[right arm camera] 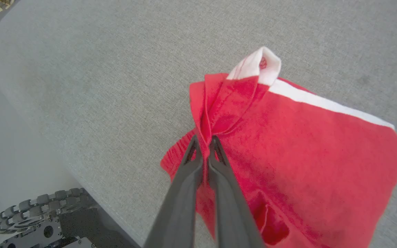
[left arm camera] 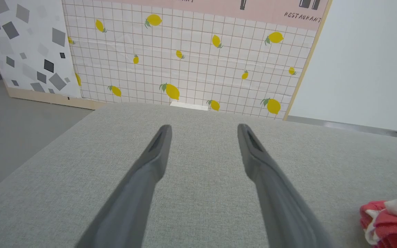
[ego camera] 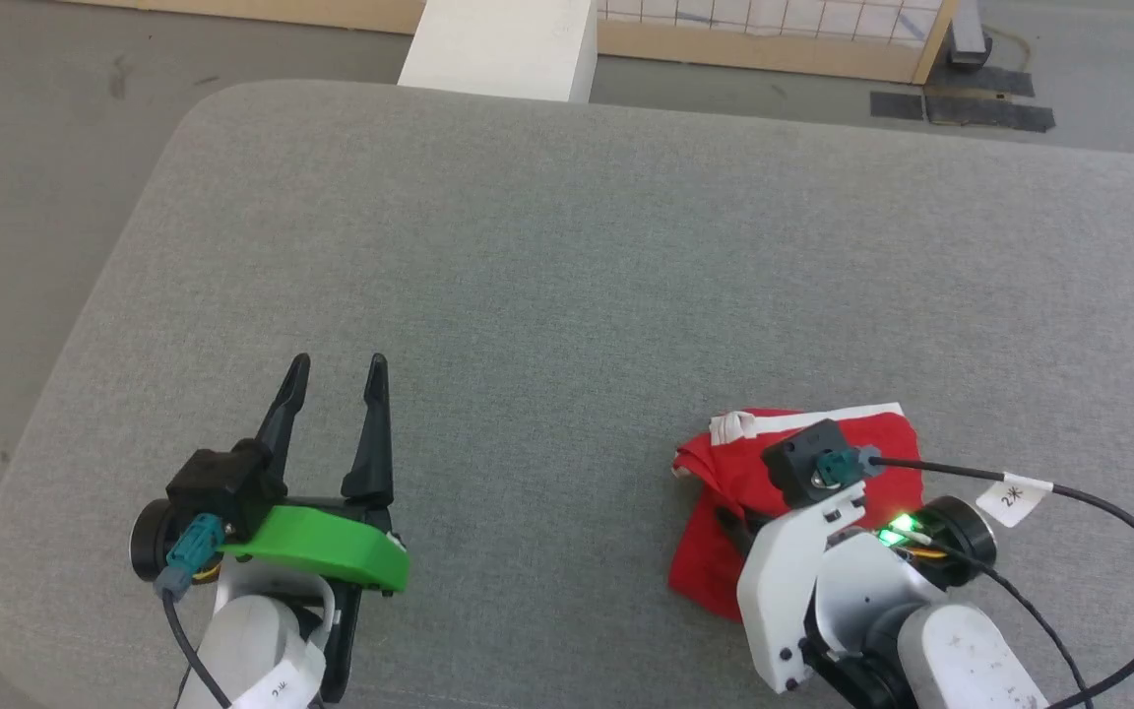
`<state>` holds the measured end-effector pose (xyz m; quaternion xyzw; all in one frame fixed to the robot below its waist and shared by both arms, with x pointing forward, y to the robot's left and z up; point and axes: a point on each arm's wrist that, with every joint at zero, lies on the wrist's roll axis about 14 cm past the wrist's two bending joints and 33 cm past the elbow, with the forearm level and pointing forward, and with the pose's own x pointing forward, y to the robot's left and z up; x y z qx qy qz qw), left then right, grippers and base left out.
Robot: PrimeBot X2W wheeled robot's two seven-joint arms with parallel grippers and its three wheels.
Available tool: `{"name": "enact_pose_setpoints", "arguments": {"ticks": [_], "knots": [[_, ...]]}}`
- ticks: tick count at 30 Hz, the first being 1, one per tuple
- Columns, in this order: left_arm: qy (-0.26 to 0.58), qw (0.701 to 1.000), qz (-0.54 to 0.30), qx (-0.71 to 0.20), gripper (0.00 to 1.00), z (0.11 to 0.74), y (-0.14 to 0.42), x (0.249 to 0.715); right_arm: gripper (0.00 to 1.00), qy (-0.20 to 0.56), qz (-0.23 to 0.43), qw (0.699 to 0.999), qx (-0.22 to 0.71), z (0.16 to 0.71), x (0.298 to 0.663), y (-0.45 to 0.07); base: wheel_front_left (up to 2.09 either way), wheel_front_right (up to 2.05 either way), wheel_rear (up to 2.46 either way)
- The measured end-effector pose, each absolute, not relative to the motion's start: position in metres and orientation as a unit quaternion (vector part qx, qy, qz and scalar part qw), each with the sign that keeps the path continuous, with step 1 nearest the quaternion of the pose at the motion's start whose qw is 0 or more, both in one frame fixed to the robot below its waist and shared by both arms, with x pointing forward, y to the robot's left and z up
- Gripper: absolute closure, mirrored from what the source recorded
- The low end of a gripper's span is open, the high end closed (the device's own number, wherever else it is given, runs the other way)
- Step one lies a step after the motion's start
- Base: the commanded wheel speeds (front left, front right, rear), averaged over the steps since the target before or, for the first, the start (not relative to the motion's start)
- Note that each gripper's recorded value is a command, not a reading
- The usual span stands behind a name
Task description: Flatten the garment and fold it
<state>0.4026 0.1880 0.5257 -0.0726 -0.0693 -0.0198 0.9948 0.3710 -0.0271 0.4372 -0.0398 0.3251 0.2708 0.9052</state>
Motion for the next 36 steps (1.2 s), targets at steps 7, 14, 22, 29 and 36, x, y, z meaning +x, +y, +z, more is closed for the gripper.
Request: {"name": "enact_pose_setpoints", "arguments": {"ticks": [7,14,22,29,36], "knots": [[-0.069,0.995,-0.024,-0.075,0.00,0.526,0.185,0.405,0.00,0.179,0.258,0.946,0.085,0.497,0.405,-0.034,0.00,0.00,0.00],[-0.080,0.993,-0.034,-0.077,0.00,0.533,0.178,0.407,0.00,0.024,0.134,0.974,0.181,0.546,0.426,-0.120,0.00,0.00,0.00],[-0.087,0.992,-0.041,-0.079,0.00,0.537,0.173,0.409,0.00,0.134,0.025,0.966,0.217,0.458,0.396,-0.177,0.00,0.00,0.00],[-0.084,0.992,-0.042,-0.080,0.00,0.535,0.172,0.411,0.00,0.249,0.037,0.941,0.225,0.403,0.381,-0.157,0.00,0.00,0.00],[-0.080,0.993,-0.040,-0.079,0.00,0.532,0.174,0.410,0.59,0.341,0.074,0.920,0.178,0.377,0.381,-0.136,0.00,0.00,0.00]]}}
